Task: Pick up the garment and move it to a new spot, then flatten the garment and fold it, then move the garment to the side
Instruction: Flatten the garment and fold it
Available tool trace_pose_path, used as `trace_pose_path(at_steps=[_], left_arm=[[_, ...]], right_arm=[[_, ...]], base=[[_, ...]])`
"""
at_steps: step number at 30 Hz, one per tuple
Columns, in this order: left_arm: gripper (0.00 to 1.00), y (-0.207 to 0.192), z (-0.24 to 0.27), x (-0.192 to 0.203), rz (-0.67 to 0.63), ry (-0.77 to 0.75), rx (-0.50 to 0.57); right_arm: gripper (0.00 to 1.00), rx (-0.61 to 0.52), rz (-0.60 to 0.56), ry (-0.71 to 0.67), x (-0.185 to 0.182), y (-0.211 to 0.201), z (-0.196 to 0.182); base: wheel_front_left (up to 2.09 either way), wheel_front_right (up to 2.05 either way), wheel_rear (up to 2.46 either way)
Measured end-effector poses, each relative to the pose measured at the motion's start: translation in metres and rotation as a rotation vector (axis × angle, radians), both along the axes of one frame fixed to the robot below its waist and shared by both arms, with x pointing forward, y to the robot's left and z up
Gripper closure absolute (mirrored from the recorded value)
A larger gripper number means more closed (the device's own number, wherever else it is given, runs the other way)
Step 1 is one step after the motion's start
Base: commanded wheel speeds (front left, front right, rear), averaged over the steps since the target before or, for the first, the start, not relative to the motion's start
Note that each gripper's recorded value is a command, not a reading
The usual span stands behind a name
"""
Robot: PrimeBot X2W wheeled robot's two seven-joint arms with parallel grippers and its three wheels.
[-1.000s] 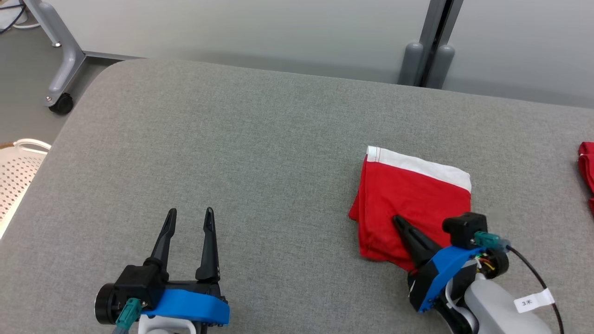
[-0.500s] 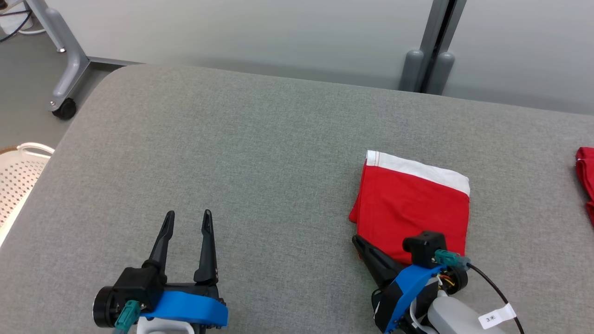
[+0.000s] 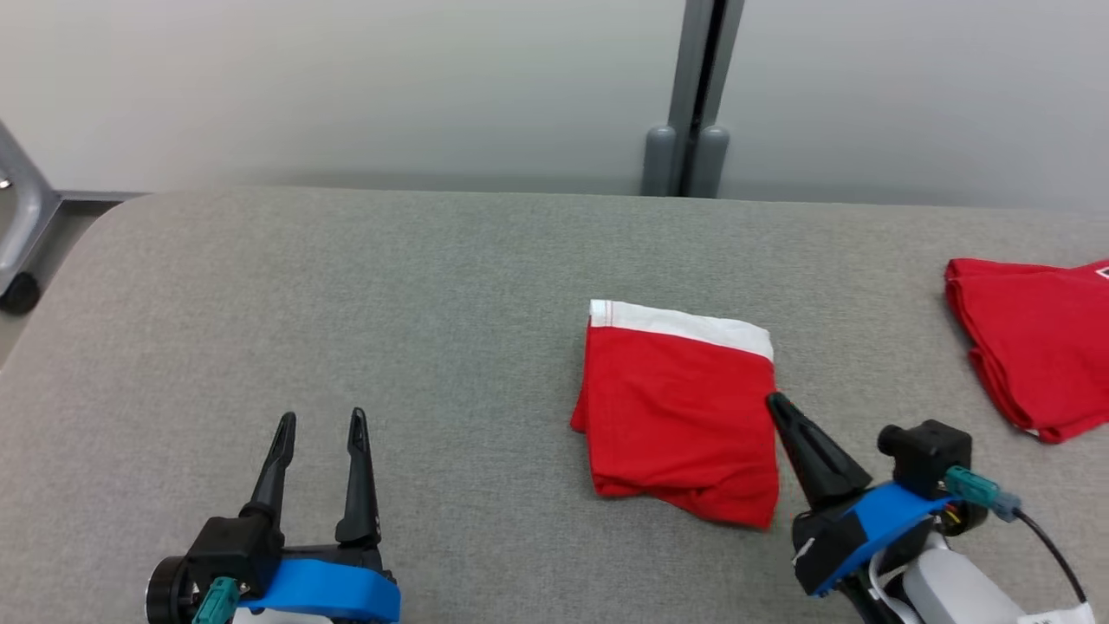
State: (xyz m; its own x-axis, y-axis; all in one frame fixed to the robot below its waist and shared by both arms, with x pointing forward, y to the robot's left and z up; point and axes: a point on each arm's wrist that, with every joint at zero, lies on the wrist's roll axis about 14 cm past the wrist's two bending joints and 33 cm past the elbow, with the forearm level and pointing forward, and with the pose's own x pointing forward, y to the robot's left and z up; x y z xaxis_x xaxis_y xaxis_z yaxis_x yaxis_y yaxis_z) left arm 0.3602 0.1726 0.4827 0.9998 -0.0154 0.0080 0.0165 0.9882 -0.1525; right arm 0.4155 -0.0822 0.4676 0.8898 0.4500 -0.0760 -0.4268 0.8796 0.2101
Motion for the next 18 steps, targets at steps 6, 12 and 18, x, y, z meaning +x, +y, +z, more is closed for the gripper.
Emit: trace_pose_path(at_steps=[6,12,18], left_arm=[[0.0,-0.012,0.005,0.006,-0.043,-0.019,0.006],[0.0,-0.02,0.008,0.003,-0.075,-0.029,0.026],[0.0,-0.014,0.009,-0.003,-0.061,-0.032,0.039]], right_arm=[[0.93,-0.014,-0.196,-0.061,-0.015,-0.069,0.015],[0.0,-0.012,-0.329,-0.08,-0.042,-0.107,0.017],[0.0,-0.026,-0.385,-0.113,-0.062,-0.12,0.023]], base=[[0.0,0.0,0.0],[0.0,0.0,0.0],[0.0,0.0,0.0]])
